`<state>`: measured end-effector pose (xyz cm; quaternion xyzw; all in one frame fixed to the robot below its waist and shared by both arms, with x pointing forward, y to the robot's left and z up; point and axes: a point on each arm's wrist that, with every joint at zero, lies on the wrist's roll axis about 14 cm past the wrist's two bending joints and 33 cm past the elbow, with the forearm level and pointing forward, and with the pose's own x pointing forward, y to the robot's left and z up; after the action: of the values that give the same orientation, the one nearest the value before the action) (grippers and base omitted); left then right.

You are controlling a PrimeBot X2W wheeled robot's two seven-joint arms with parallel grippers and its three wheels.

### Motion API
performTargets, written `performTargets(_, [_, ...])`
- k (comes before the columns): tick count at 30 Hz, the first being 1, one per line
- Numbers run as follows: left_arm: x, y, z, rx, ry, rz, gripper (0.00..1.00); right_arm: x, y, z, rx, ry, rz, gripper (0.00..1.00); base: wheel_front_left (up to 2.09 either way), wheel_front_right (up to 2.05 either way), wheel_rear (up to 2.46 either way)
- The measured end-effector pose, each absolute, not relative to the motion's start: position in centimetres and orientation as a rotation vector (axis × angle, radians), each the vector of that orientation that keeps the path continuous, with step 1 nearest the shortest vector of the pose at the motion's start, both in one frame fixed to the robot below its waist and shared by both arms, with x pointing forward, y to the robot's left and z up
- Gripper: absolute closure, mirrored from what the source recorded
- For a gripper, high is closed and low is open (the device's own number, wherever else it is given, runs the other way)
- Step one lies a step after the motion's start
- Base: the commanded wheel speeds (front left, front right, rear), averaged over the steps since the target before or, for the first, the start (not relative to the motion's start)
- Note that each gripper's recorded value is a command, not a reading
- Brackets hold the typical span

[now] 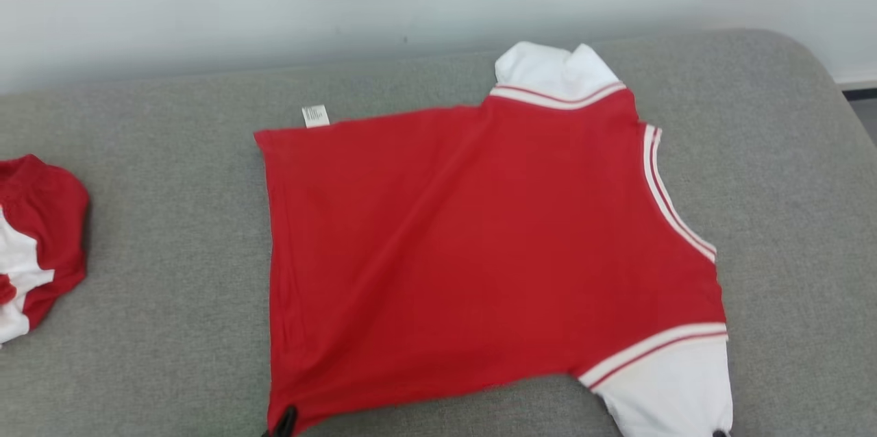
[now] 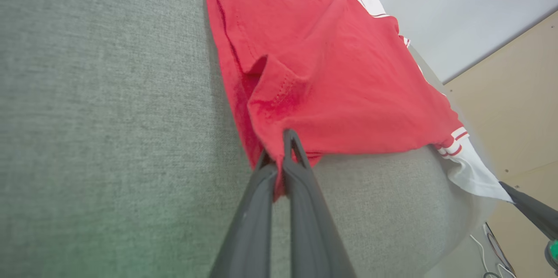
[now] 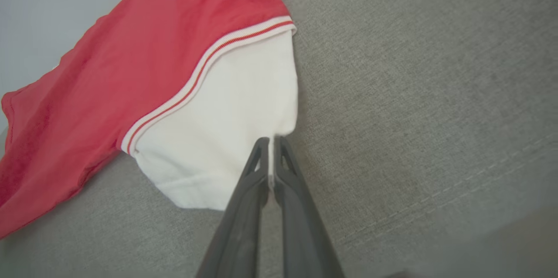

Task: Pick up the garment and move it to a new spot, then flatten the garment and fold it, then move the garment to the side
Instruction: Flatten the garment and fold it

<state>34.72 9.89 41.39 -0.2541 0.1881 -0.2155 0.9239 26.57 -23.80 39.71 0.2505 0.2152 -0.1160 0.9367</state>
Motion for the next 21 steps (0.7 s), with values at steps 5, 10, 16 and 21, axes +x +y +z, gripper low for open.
performTargets(5, [33.9, 11.4, 41.5, -0.492, 0.37, -0.403, 1.0, 24.8, -22.5, 38.8, 0.537, 0.51, -0.21, 1.0, 0.0, 0.0, 0.0])
performTargets(10, [33.6, 12.5, 41.4, -0.471, 0.363, -0.377, 1.0, 24.3, -21.2, 38.7, 0.565, 0.534, -0.177, 1.0, 0.0, 0.0, 0.0])
performTargets(16, [33.4, 11.9, 41.2, -0.448, 0.37, -0.398, 1.0, 25.5, -21.7, 39.9, 0.607, 0.467, -0.185, 1.0, 0.0, 0.0, 0.0])
performTargets(21, [34.3, 11.2, 42.1, -0.454, 0.334, -0.416, 1.0, 27.8, -22.3, 42.0, 0.609, 0.385, -0.17, 1.0, 0.0, 0.0, 0.0])
